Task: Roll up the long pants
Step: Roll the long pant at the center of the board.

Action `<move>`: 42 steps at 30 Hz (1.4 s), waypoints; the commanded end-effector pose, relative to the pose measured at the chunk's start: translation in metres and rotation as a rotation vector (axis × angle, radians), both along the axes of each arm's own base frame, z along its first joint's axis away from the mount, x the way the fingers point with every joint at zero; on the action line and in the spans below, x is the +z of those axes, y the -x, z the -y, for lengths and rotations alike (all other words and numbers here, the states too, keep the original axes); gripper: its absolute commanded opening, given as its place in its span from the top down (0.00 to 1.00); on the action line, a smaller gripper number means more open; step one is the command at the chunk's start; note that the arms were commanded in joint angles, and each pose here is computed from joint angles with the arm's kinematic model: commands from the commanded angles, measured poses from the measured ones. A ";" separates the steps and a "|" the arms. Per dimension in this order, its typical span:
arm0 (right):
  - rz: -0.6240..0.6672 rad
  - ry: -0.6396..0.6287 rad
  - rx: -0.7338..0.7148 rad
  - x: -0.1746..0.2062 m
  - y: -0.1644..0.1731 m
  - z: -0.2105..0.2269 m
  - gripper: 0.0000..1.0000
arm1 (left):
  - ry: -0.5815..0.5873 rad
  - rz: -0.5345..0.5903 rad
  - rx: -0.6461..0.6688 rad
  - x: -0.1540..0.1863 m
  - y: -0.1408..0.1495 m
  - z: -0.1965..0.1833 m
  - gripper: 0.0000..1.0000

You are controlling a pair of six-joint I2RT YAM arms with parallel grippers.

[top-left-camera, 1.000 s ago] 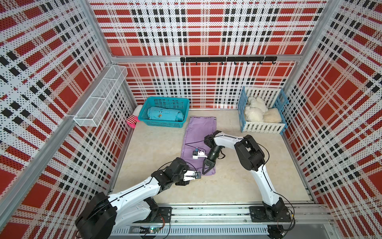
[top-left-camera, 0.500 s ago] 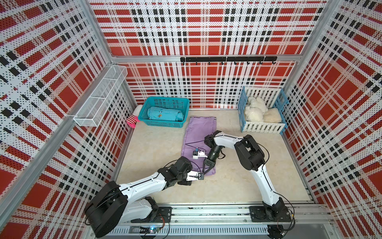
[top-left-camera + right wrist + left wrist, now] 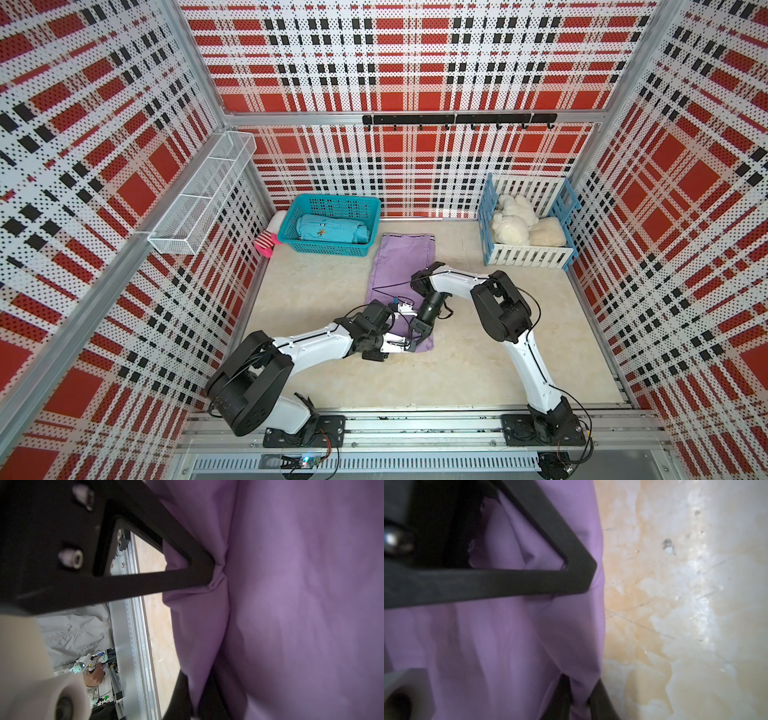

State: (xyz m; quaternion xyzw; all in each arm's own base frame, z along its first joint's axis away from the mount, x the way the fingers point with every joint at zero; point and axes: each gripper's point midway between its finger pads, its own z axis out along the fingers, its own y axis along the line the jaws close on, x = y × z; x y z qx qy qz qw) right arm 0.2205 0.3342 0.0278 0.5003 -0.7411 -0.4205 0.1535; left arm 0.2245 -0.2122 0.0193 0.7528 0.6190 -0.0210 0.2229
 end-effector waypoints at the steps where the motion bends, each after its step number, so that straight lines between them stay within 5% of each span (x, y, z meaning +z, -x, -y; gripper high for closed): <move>1: 0.076 -0.010 -0.029 -0.001 -0.017 0.000 0.96 | -0.040 -0.170 -0.026 -0.020 0.028 -0.013 1.00; 7: 0.184 -0.024 -0.133 0.020 -0.044 0.019 0.62 | 0.013 -0.211 -0.005 -0.009 0.021 -0.018 1.00; 10: 0.238 -0.040 -0.196 0.041 -0.062 0.033 0.36 | 0.006 -0.243 -0.014 -0.011 0.023 -0.018 1.00; 12: 0.278 -0.032 -0.232 0.052 -0.073 0.044 0.32 | -0.002 -0.273 -0.021 -0.015 0.025 -0.017 1.00; 14: 0.329 -0.001 -0.285 0.063 -0.085 0.061 0.07 | -0.009 -0.320 -0.023 -0.020 0.027 -0.016 1.00; 18: 0.495 0.040 -0.448 0.098 -0.110 0.097 0.05 | -0.054 -0.495 -0.003 -0.030 0.031 -0.016 1.00; 22: 0.953 0.062 -0.620 0.167 -0.124 0.119 0.03 | -0.157 -0.722 0.052 -0.041 0.033 -0.018 0.98; 25: 1.244 -0.040 -0.640 0.216 -0.093 0.110 0.02 | -0.191 -0.866 0.114 -0.045 0.029 -0.010 0.98; 28: 1.284 -0.174 -0.685 0.239 -0.065 0.115 0.02 | -0.226 -0.921 0.155 -0.049 0.019 -0.007 0.98; 30: 1.259 -0.211 -0.612 0.233 -0.042 0.111 0.01 | -0.225 -0.950 0.174 -0.052 0.012 -0.005 0.97; 34: 1.340 -0.067 -0.369 0.187 0.000 0.093 0.04 | -0.214 -1.006 0.218 -0.059 0.005 -0.009 0.96; 38: 1.381 0.014 -0.147 0.142 0.026 0.066 0.32 | -0.220 -1.030 0.236 -0.068 0.004 -0.014 0.95; 42: 1.414 0.185 0.015 0.088 0.021 0.055 0.41 | -0.216 -1.024 0.250 -0.072 -0.003 -0.014 0.94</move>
